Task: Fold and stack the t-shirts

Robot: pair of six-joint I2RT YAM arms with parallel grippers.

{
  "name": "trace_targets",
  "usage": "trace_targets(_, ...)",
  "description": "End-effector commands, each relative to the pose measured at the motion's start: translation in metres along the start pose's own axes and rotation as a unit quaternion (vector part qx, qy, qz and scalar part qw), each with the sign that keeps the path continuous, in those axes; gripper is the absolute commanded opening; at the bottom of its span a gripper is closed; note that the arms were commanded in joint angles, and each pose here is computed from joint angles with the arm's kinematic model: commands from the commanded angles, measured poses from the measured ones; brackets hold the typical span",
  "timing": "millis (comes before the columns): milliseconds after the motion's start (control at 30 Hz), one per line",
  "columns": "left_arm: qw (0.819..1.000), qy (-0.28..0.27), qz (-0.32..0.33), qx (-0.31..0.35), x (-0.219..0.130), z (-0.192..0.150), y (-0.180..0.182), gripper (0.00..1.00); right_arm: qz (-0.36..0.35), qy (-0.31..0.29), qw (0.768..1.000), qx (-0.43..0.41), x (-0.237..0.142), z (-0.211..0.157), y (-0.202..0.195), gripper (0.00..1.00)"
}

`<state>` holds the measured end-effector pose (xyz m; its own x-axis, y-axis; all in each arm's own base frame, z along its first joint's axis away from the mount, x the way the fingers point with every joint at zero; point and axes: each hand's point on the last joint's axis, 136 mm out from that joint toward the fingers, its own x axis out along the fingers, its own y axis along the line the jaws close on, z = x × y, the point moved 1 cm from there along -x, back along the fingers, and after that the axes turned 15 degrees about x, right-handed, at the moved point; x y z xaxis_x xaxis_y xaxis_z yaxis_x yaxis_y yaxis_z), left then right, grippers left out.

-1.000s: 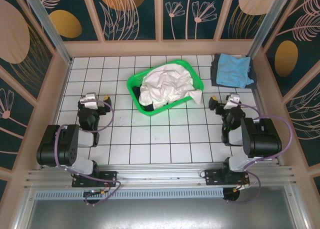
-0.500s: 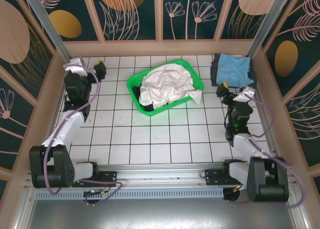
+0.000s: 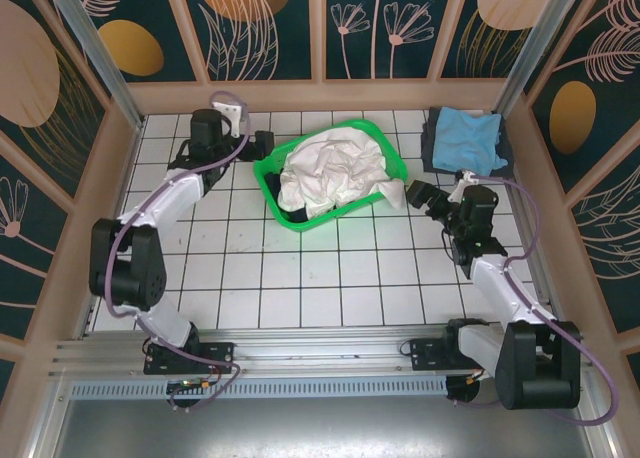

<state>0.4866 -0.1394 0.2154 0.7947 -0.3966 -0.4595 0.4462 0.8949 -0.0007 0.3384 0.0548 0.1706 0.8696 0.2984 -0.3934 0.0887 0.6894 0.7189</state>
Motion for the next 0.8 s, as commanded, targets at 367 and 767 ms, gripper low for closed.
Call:
trace_targets(367,0.978,0.147,0.015,0.145,0.070,-0.041,-0.013,0.87,-0.017,0.059,0.997,-0.042,0.001,-0.029,-0.017,0.99)
trace_targets(767,0.960,0.230,-0.040,0.156,0.108,-0.082,-0.019,0.53,-0.021,0.072,0.996,-0.040,0.004,-0.035,-0.025,0.99)
